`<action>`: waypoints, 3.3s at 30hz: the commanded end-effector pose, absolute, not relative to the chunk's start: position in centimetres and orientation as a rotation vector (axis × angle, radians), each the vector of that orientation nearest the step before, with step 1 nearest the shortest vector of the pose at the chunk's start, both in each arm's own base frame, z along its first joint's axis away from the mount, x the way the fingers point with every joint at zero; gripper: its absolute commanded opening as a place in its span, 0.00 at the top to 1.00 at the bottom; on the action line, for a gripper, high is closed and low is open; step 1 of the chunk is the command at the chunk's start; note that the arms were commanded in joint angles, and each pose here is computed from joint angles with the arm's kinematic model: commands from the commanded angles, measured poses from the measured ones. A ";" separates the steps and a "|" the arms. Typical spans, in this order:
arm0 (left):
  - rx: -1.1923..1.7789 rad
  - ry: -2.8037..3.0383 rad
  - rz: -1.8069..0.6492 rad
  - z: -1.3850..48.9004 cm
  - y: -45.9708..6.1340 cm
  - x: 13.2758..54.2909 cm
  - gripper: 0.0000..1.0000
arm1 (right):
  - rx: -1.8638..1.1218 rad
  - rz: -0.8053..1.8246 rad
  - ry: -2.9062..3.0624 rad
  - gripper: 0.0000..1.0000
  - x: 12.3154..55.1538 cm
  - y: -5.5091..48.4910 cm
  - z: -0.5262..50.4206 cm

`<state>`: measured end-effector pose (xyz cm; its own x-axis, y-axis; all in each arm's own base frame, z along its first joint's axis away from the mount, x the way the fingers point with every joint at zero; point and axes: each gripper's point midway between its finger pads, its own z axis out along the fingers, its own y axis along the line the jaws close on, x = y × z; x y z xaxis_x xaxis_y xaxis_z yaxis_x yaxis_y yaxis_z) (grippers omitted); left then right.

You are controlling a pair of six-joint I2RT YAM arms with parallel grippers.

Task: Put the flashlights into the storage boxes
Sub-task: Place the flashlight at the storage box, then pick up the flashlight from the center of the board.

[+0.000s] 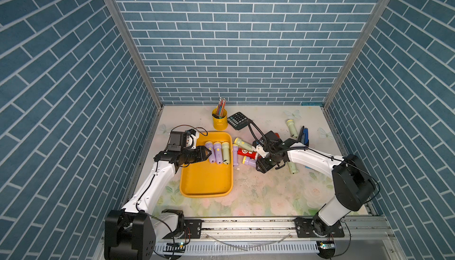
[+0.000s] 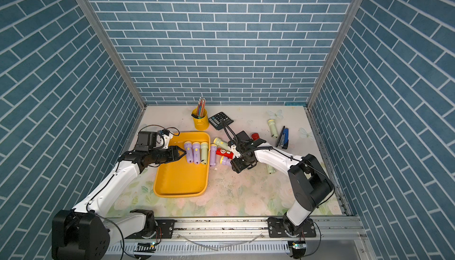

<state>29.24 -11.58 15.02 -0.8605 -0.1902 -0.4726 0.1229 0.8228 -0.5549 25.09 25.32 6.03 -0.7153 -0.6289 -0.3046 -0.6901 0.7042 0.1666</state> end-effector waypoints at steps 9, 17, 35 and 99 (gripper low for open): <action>-0.037 2.477 -0.822 14.9 -11.9 28.9 0.49 | -1.180 0.343 2.652 0.35 27.3 26.6 5.2; -0.043 2.483 -0.823 14.8 -11.9 28.8 0.49 | -1.282 0.357 2.668 0.38 26.3 27.0 3.6; -0.043 2.461 -0.845 15.7 -12.0 28.3 0.50 | -1.332 0.365 2.637 0.59 23.2 27.6 3.3; 0.418 2.078 -1.357 21.4 -29.2 26.9 0.52 | -0.513 1.205 1.818 0.84 23.9 35.2 20.1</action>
<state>27.13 -28.57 20.93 -0.7792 -0.0676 -0.6231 0.5352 0.4457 -0.7176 23.39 34.22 17.67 -0.5593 0.0607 -0.8268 -0.7079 0.4840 0.5144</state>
